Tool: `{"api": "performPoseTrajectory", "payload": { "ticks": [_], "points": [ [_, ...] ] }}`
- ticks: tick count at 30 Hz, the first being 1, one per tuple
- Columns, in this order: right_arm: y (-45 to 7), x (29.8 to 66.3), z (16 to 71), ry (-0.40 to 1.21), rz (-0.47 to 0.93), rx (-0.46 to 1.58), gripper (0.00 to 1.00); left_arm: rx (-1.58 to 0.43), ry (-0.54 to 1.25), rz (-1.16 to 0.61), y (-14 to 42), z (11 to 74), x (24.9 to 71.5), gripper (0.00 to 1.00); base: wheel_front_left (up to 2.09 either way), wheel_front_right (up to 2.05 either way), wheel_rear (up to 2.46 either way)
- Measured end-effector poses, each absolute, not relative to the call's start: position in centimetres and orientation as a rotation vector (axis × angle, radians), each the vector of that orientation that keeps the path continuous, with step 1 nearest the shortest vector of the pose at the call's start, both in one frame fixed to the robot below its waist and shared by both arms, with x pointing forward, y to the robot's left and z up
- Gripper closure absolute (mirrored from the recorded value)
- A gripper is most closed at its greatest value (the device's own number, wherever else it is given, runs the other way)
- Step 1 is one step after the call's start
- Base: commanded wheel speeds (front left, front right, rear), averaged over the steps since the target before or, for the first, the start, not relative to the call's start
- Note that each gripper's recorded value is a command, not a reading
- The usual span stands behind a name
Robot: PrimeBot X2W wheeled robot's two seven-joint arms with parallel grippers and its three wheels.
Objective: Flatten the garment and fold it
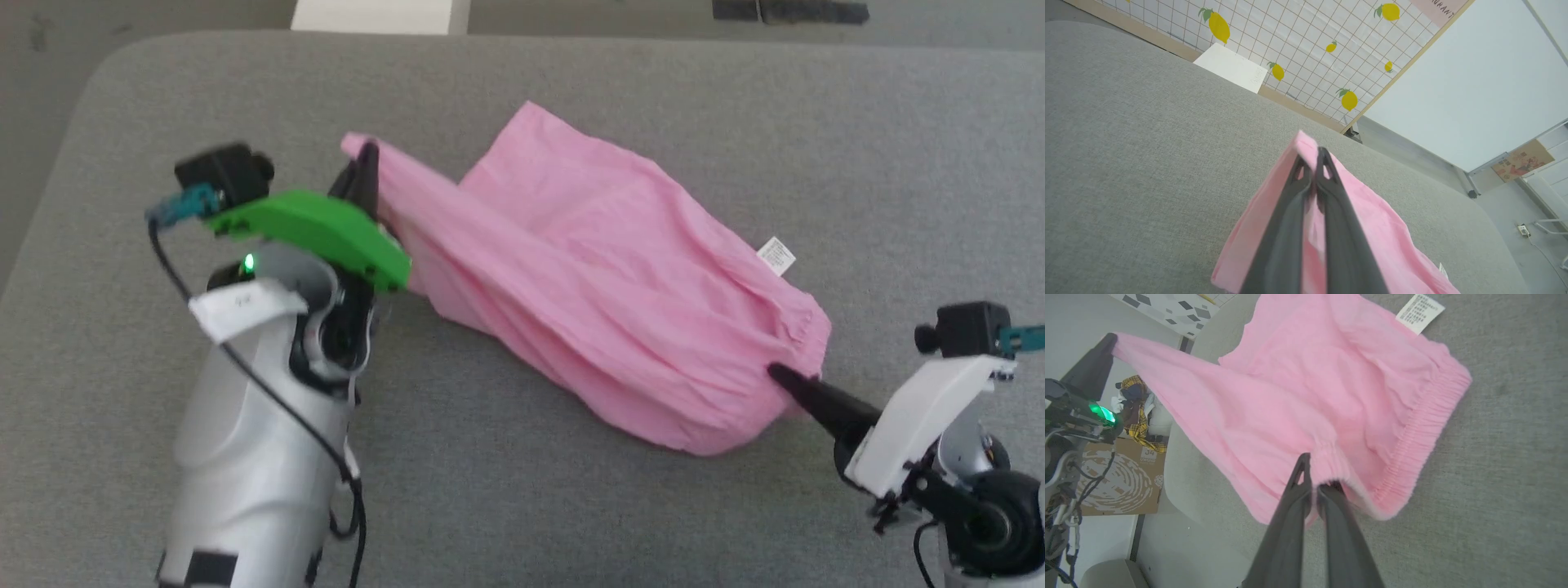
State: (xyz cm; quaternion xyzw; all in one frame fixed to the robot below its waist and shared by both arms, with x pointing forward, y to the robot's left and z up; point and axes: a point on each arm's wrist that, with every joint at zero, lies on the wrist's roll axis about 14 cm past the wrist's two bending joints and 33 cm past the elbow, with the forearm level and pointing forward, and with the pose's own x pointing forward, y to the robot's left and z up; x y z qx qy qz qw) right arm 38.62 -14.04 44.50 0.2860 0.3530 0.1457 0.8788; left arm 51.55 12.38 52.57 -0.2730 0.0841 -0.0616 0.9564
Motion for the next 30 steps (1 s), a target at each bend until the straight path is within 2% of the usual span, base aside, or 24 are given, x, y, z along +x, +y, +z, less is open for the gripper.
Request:
{"api": "performPoseTrajectory", "payload": {
  "ticks": [10, 14, 19, 29, 30],
  "points": [
    [-16.1, 43.1, 42.7, 0.708, 0.229, 0.637, 1.0, -0.462, 0.249, -0.234, 6.4, 49.1, 59.8, 1.0, 0.0, 0.0, 0.0],
    [-17.3, 43.4, 41.8, 0.71, 0.185, 0.647, 1.0, -0.455, 0.259, -0.267, 4.3, 48.3, 61.6, 1.0, 0.0, 0.0, 0.0],
    [-18.4, 43.4, 40.7, 0.723, 0.141, 0.646, 1.0, -0.419, 0.276, -0.292, 2.5, 47.2, 63.3, 1.0, 0.0, 0.0, 0.0],
    [-19.5, 42.8, 38.7, 0.761, 0.095, 0.645, 1.0, -0.347, 0.425, -0.269, 1.6, 41.7, 64.2, 1.0, 0.0, 0.0, 0.0],
    [-19.5, 42.8, 38.7, 0.76, 0.093, 0.648, 0.9, -0.35, 0.432, -0.267, 1.5, 41.4, 64.2, 0.81, 0.0, 0.0, 0.0]
  ]
}}
